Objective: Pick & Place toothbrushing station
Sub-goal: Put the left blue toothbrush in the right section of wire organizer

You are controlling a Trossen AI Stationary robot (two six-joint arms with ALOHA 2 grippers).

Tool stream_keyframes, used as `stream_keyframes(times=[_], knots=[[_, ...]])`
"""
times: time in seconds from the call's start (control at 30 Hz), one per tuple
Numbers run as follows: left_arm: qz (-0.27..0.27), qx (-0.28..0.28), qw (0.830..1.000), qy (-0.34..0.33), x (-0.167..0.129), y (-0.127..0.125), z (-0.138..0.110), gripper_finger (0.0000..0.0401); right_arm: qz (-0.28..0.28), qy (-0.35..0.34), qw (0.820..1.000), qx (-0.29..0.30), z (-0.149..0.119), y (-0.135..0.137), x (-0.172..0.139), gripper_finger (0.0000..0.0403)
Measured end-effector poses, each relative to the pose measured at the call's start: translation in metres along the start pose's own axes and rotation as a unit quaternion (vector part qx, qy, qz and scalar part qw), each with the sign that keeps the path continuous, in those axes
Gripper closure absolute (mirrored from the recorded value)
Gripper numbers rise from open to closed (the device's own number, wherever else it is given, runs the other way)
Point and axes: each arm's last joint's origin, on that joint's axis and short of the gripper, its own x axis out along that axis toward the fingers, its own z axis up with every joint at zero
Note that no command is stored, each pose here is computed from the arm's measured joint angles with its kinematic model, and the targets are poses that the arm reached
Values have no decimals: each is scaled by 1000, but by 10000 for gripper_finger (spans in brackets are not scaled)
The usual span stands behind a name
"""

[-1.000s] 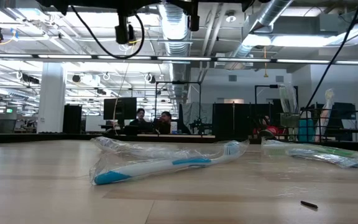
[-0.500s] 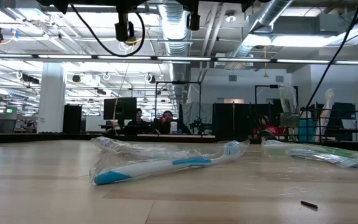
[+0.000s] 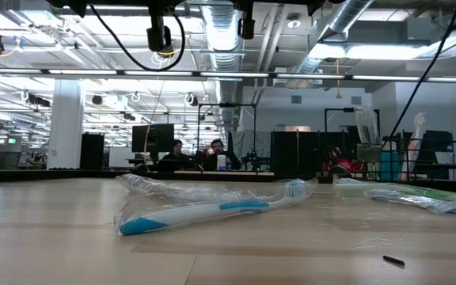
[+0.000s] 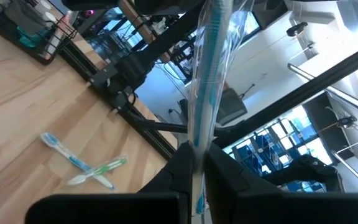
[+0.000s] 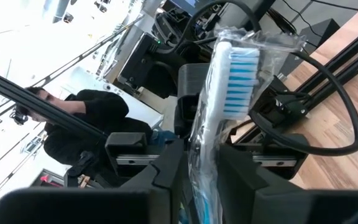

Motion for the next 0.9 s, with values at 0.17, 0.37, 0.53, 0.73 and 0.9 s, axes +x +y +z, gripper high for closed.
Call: stream_keyframes(times=[0.17,0.37,0.53,0.73,0.9], knots=[[-2,0,1000,-2,0,0,0,378,0,0,1000,0,0,0,0,355],[-9,-2,1000,-5,0,-2,1,374,0,0,1000,-1,0,0,0,392],[-2,-8,1000,-17,0,-2,1,337,-13,1,1000,-3,0,3,-5,385],[16,3,997,-81,-12,-10,10,211,-80,-41,994,-57,5,21,-31,391],[19,25,991,-130,-25,-18,21,118,-135,-81,982,-108,10,41,-61,397]])
